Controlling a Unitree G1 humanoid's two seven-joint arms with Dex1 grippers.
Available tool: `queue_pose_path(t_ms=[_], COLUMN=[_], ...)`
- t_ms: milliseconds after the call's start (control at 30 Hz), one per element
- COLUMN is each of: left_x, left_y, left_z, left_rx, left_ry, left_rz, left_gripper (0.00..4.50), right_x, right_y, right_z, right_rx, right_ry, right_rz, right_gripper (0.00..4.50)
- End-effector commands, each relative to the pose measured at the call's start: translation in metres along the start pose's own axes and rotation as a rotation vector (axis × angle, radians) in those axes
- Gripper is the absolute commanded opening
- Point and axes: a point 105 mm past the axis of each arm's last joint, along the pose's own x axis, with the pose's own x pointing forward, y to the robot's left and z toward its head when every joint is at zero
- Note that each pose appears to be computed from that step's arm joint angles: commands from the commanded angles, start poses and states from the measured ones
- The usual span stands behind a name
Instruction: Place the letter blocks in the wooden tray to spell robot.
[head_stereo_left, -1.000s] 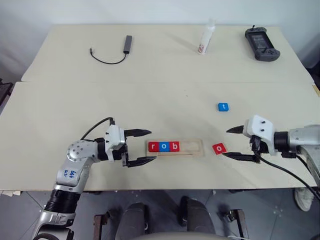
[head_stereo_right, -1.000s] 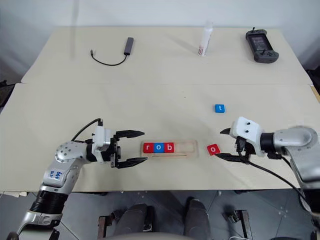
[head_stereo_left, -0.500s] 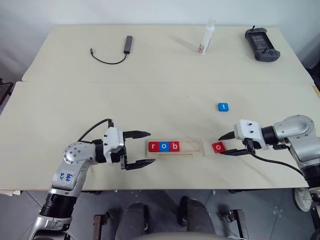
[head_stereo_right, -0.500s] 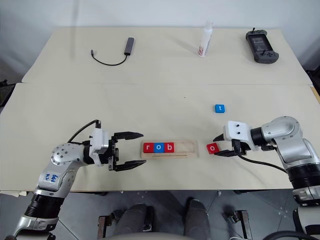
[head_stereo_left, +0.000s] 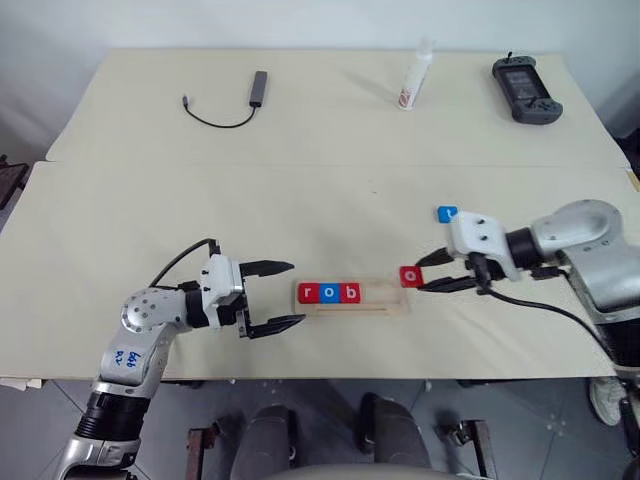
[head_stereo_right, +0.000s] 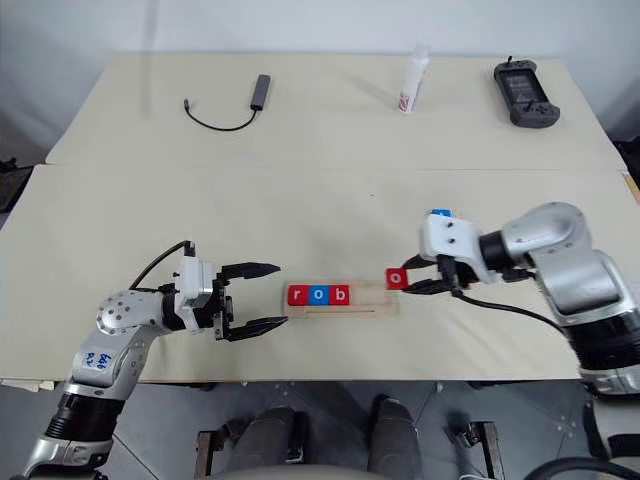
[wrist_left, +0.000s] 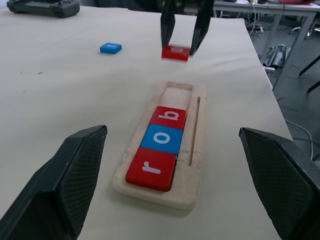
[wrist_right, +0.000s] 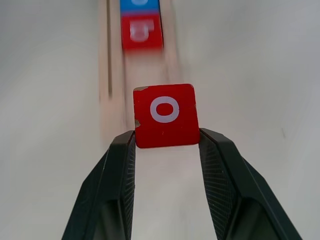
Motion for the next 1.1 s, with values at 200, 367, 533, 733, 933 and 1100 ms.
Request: queue_pose_path(t_ms=[200,367,533,733,933,1100], left_x=[-0.002,-0.005,-0.005,-0.006,-0.008,-0.007], left_y=[-0.003,-0.003,-0.002,-0.001,0.000,-0.001], left_z=[0.007,0.007,0.007,0.007,0.007,0.006], left_rx=[0.027,0.031,0.035,0.040,0.042,0.039], left_ry=[-0.012,-0.008,-0.006,-0.006,-0.002,-0.004], left_rz=[0.025,0.041,0.047,0.050,0.054,0.057], left_gripper=[4.50,4.50,4.50,4.50,4.50,4.50], right_x=[0.018,0.026,0.031,0.023,0.001,0.004], right_y=[-0.003,0.004,0.006,0.000,0.004,0.007], right_z=[0.008,0.008,0.010,0.015,0.011,-0.002], right_rx=[-0.037,-0.040,-0.033,-0.046,-0.010,0.039], right_ry=[0.011,0.009,0.001,-0.033,-0.050,-0.027], right_rz=[-0.015,0.025,0.039,-0.010,-0.032,-0.042], right_gripper=[1.45,1.45,2.46,4.46,3.76,1.98])
